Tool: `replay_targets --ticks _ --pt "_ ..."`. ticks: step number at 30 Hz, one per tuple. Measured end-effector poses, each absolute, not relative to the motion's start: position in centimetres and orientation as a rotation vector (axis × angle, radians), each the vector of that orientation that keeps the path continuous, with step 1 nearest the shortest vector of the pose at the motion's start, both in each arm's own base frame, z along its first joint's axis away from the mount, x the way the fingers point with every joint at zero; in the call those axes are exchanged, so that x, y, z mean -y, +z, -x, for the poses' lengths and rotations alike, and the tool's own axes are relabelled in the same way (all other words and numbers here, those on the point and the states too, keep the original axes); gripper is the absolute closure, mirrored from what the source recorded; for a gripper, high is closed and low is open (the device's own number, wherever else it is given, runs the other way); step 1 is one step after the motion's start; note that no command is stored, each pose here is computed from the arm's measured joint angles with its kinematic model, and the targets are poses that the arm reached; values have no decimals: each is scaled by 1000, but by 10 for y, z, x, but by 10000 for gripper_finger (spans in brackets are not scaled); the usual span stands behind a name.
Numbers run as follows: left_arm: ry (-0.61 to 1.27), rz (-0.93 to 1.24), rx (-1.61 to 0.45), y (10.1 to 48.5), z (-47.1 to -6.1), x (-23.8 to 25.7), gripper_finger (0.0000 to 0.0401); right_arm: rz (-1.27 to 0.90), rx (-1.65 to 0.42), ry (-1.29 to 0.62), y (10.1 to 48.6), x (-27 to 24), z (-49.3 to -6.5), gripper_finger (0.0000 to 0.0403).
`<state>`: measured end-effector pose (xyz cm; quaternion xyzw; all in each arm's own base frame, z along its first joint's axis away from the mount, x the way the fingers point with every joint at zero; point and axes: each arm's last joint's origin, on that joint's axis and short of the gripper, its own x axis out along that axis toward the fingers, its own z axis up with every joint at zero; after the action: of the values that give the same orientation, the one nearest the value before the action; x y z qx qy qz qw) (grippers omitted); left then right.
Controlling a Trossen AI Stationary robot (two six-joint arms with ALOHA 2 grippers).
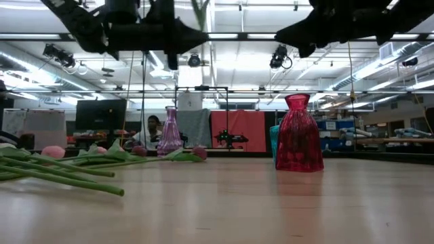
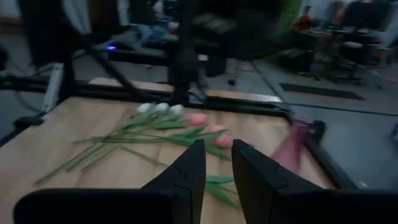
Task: Sort flowers into vase by color
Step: Put the left red tulip into the blue vase
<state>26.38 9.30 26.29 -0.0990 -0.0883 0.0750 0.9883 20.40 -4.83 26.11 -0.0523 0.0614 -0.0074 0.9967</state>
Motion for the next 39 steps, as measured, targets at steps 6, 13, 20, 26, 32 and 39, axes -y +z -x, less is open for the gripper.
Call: replay_targets --ticks 6,13,20,26,32,39 --pt "65 211 293 244 -309 -48 386 82 -97 -186 277 55 -174 312" --pt "-2 255 356 241 -359 -15 386 29 -91 -234 280 55 -166 312" --pt "-50 240 364 241 -387 7 386 15 -129 -228 275 56 -169 312" --pt "-47 225 368 241 -390 13 386 0 -114 -215 277 55 -169 312" --pt "-51 215 362 241 -391 15 386 -7 -99 -175 278 54 -169 312" --pt "-36 200 360 241 -391 15 386 -6 -93 -159 279 54 -169 312"
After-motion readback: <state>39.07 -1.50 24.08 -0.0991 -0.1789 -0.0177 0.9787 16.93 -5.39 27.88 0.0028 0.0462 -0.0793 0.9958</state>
